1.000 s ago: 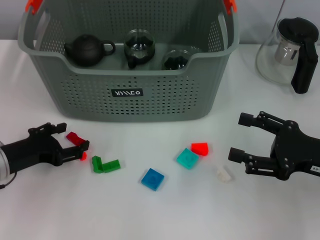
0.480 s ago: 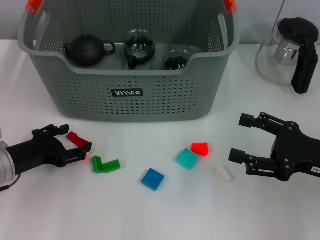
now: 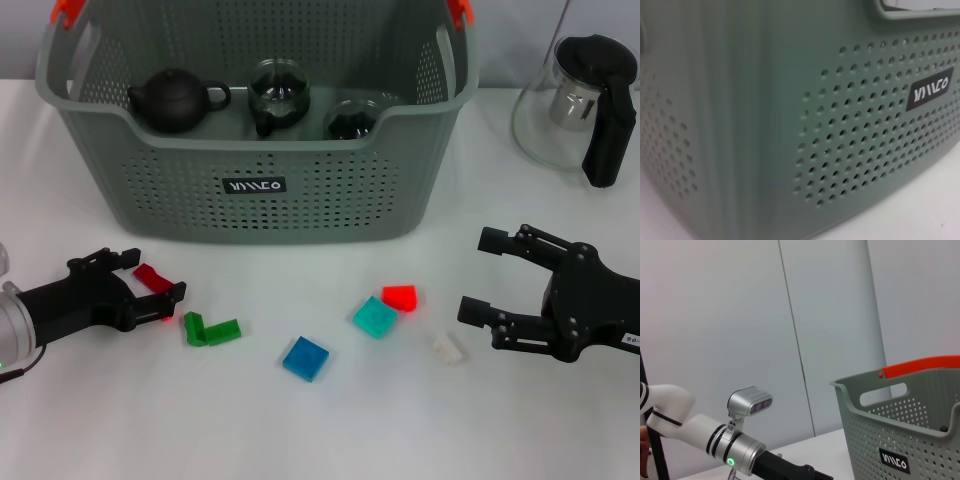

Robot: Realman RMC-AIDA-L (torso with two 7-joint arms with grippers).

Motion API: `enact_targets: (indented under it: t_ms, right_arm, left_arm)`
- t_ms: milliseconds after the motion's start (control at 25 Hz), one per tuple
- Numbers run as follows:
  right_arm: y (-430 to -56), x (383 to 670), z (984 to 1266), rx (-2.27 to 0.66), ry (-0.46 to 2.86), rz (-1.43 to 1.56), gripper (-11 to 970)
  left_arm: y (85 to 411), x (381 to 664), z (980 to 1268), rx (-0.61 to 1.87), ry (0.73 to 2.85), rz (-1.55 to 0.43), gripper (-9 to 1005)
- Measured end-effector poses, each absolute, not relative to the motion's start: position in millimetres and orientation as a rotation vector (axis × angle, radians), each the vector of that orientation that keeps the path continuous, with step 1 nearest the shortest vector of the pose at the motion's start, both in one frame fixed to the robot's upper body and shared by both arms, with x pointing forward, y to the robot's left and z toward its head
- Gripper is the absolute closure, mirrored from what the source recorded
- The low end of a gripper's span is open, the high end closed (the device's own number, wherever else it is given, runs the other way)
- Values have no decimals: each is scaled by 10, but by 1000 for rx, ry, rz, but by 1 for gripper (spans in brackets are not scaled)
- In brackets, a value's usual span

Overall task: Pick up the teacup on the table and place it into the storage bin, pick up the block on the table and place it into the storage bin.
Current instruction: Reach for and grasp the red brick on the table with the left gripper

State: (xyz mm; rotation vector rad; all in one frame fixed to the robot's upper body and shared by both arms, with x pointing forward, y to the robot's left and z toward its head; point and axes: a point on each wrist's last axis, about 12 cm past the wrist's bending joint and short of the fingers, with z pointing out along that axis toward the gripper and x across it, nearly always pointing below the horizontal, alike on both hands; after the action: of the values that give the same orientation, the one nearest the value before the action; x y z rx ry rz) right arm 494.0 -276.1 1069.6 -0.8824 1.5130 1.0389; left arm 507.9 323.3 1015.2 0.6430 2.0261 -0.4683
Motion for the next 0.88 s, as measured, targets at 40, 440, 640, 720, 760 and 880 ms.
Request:
enact_targets:
  t_ms: [40,440,640,720,760,880]
  right_arm:
    - [-2761,4940,10696,-882,1513,1039,13]
    - [-2764,4937,10692,-881,1515,1037,13]
    - [-2764,4937,10692,-881,1515,1037,12]
    - [-2766,4938,10692,-881,1516,1037,12]
    - [-2768,4938,10693,-881,1516,1036,12]
    - [-2771,4937,10692,-881,1517,1036,12]
  left_arm:
    - [3234,5080,10150,642,2027,-467,165]
    - [3219,5078,10144,632,2041,-485,182]
    - [3216,5077,10143,634,2041,-486,190]
    - [3216,5074,10141,635,2042,-488,193]
    - [3216,5072,10139,635,2044,-488,195]
    - [3219,5067,10132,629,2056,-492,200]
